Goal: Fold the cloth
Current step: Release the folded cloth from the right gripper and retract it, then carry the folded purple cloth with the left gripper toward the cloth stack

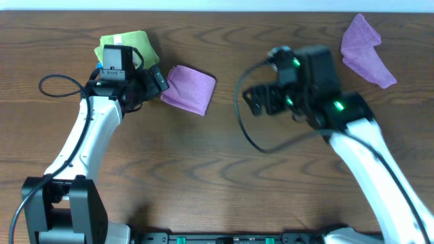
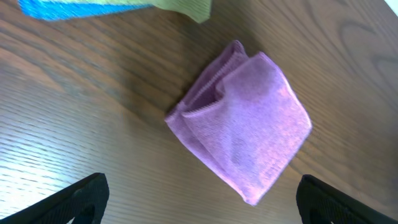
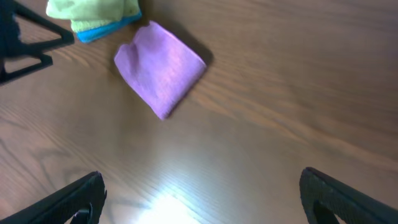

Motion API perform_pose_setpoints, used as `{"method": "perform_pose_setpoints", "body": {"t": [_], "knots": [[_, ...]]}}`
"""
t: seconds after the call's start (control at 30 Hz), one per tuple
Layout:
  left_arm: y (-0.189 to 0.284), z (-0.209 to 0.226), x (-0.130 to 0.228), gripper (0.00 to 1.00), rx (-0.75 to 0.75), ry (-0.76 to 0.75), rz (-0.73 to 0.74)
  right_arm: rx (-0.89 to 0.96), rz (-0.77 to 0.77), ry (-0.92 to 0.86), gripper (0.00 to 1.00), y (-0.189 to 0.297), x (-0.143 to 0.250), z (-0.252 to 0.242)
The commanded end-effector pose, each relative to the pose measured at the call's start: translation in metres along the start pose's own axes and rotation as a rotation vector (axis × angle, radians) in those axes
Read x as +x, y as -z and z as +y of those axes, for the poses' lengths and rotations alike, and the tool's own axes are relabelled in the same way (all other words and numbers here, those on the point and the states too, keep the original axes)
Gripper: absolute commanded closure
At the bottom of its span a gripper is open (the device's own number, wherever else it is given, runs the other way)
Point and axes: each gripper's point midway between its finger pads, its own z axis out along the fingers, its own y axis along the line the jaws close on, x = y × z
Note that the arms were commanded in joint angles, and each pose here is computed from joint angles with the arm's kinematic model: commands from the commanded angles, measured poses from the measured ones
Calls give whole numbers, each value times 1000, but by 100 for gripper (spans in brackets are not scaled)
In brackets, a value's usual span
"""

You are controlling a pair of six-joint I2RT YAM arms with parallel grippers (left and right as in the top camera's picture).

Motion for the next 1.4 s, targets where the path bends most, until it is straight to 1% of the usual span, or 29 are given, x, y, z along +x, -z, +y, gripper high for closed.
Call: {"method": "perform_pose_setpoints", "body": {"t": [0.0, 0.1, 0.23, 0.4, 0.53, 0.6, 0.73, 0.83, 1.03, 1.13, 1.2, 1.27, 1.33, 1.37], "knots": [[2, -12, 3, 2, 59, 37, 34, 63, -18, 2, 1, 24, 37, -22], [-8, -13, 13, 2, 77, 61, 89, 79, -71, -43, 1, 46, 69, -30], [-20, -14, 24, 3, 97, 95, 154, 84, -181, -100, 1, 73, 106, -31], [-29, -17, 30, 3, 117, 115, 194, 82, -287, -124, 1, 95, 139, -25], [-36, -17, 32, 2, 111, 132, 202, 73, -379, -98, 1, 112, 142, -18], [-42, -15, 35, 2, 103, 148, 215, 71, -397, -91, 1, 115, 141, -16], [-62, -9, 47, 3, 75, 176, 260, 71, -395, -91, 1, 115, 141, -16], [-78, -10, 53, 6, 76, 178, 280, 71, -395, -91, 1, 115, 141, -16], [-99, -20, 49, 7, 96, 214, 243, 77, -336, -113, 1, 110, 155, -18], [-111, -18, 50, 9, 91, 249, 245, 80, -305, -124, 1, 107, 163, -19], [-119, -15, 53, 12, 82, 281, 254, 81, -292, -129, 1, 106, 166, -19], [-124, -17, 55, 19, 94, 285, 262, 81, -293, -129, 1, 106, 166, -19], [-127, -18, 56, 28, 102, 284, 263, 82, -288, -131, 1, 106, 167, -20], [-128, -19, 56, 32, 105, 281, 261, 82, -286, -131, 1, 106, 168, -20]]}}
